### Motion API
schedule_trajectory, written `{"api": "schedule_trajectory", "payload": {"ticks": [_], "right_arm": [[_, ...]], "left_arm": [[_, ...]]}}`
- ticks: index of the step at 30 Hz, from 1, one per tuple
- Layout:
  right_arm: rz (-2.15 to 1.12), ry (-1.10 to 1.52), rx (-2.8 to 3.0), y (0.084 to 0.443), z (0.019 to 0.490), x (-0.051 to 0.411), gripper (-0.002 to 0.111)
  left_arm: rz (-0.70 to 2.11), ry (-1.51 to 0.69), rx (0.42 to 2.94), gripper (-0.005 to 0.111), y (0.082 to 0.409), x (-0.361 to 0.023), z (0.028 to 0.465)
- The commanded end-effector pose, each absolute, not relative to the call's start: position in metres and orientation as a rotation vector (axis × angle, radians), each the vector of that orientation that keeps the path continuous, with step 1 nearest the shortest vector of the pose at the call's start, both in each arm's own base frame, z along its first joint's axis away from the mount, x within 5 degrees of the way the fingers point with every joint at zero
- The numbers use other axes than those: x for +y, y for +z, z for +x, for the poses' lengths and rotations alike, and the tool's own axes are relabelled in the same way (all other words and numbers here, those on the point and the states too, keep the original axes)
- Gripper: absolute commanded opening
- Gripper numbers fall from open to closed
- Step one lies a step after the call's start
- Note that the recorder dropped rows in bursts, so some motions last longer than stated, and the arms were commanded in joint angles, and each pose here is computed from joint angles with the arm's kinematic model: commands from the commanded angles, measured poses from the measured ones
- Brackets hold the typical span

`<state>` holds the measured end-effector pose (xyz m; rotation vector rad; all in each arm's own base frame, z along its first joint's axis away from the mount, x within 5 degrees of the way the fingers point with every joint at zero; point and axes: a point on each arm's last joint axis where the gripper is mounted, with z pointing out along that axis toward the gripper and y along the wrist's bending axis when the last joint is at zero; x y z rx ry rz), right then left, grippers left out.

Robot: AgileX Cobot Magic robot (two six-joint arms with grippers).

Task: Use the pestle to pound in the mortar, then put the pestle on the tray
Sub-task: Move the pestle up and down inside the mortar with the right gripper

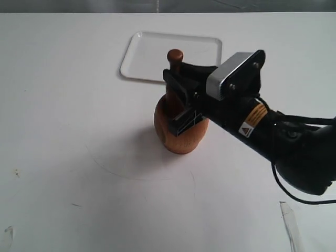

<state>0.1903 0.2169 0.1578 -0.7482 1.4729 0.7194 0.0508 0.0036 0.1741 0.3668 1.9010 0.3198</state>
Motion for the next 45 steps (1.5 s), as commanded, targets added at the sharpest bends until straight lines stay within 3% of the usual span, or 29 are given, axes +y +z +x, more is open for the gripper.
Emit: {"api": "schedule_trajectory", "payload": {"ticks": [1,4,13,17,26,29,38,41,45], "right_arm": [[-0.789,0.701,1.571,0.128,0.185,0.218,0.000],[-0.800,0.701,1.562,0.129,0.183,0.221,0.000],[-0.663,0.649,1.304,0.207,0.177,0.204,0.000],[-0.669,0.669,1.341,0.198,0.178,0.206,0.000],[-0.714,0.694,1.617,0.126,0.178,0.222,0.000],[-0.706,0.634,1.572,0.136,0.177,0.222,0.000],[-0.605,0.661,1.299,0.215,0.169,0.209,0.000],[-0.602,0.662,1.293,0.216,0.168,0.208,0.000],[-0.649,0.647,1.410,0.192,0.171,0.212,0.000]], "left_arm": [[0.361,0.302,1.897,0.000,0.174,0.003,0.051],[0.361,0.302,1.897,0.000,0.174,0.003,0.051],[0.361,0.302,1.897,0.000,0.174,0.003,0.051],[0.361,0.302,1.897,0.000,0.174,0.003,0.051],[0.361,0.302,1.897,0.000,0.174,0.003,0.051],[0.361,0.302,1.897,0.000,0.174,0.003,0.051],[0.361,0.302,1.897,0.000,0.174,0.003,0.051],[0.361,0.302,1.897,0.000,0.174,0.003,0.051],[0.361,0.302,1.897,0.000,0.174,0.003,0.051]]}}
